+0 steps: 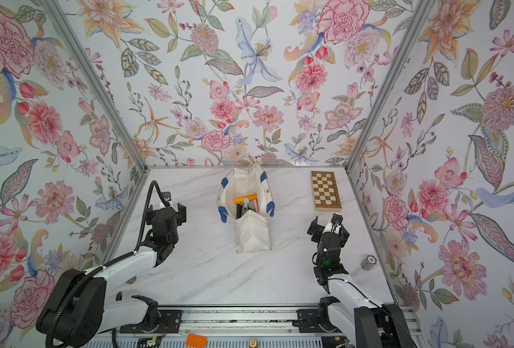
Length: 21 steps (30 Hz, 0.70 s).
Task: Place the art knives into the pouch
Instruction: Reset both arms
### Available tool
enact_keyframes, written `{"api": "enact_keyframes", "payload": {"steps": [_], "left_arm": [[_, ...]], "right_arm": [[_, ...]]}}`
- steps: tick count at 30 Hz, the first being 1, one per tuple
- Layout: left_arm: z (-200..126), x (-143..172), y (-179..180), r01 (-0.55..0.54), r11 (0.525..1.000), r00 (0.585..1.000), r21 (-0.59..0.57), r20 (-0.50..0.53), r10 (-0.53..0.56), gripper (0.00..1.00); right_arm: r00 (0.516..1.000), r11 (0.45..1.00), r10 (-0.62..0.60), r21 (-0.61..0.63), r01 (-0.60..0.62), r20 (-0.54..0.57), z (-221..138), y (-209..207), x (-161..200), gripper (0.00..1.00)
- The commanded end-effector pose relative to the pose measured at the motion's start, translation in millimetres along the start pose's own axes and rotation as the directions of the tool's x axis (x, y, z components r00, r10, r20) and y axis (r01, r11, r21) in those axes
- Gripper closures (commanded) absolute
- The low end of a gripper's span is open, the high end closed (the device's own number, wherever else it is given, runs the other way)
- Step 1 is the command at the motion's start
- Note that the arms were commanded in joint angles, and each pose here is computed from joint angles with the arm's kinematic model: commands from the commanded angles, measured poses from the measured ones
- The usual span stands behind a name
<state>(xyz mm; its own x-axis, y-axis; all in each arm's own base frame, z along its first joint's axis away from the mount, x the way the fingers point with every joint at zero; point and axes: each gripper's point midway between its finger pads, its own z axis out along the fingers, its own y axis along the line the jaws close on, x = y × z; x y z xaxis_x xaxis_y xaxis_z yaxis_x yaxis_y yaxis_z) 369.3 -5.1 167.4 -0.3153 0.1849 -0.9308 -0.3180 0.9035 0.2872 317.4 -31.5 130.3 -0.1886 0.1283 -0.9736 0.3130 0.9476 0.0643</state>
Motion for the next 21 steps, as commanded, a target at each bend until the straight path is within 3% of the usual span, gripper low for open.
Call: {"api": "enact_keyframes", "payload": {"steps": [1, 7, 11, 14, 17, 19, 21], "left_arm": [[-7.2, -13.7, 22.8, 0.034, 0.995, 0.988, -0.098, 0.154, -0.019, 0.01], [-1.9, 1.9, 27.4, -0.008, 0.986, 0.979, -0.169, 0.201, 0.043, 0.01], [8.3, 16.3, 19.8, -0.044, 0.983, 0.984, -0.176, 0.164, 0.074, 0.01], [5.8, 20.4, 29.5, 0.001, 0.985, 0.984, -0.172, 0.177, 0.030, 0.01], [-2.3, 18.4, 39.9, 0.083, 0.987, 0.972, -0.136, 0.228, -0.050, 0.00], [-10.6, 20.9, 41.8, 0.089, 0.990, 0.964, -0.107, 0.258, -0.059, 0.01], [-11.4, 20.9, 36.8, 0.084, 0.995, 0.960, -0.051, 0.273, -0.067, 0.00]], "right_arm": [[0.998, 0.999, 0.043, 0.026, -0.044, 0.044, 3.5, -7.7, -3.3, 0.01], [0.998, 0.999, 0.025, 0.044, -0.027, 0.053, 18.0, -8.8, -8.6, 0.01], [0.998, 0.997, -0.025, 0.068, 0.021, 0.059, 30.2, -9.4, -13.8, 0.01], [0.994, 0.998, -0.041, 0.057, 0.036, 0.099, 34.7, -8.1, -11.4, 0.01], [0.993, 0.996, -0.084, -0.026, 0.087, 0.079, 40.0, 8.3, -5.7, 0.01], [0.995, 0.995, -0.086, -0.047, 0.089, 0.052, 47.9, 12.7, -4.6, 0.01], [0.992, 0.982, -0.123, -0.145, 0.121, -0.006, 58.2, 28.6, 6.3, 0.01]]}}
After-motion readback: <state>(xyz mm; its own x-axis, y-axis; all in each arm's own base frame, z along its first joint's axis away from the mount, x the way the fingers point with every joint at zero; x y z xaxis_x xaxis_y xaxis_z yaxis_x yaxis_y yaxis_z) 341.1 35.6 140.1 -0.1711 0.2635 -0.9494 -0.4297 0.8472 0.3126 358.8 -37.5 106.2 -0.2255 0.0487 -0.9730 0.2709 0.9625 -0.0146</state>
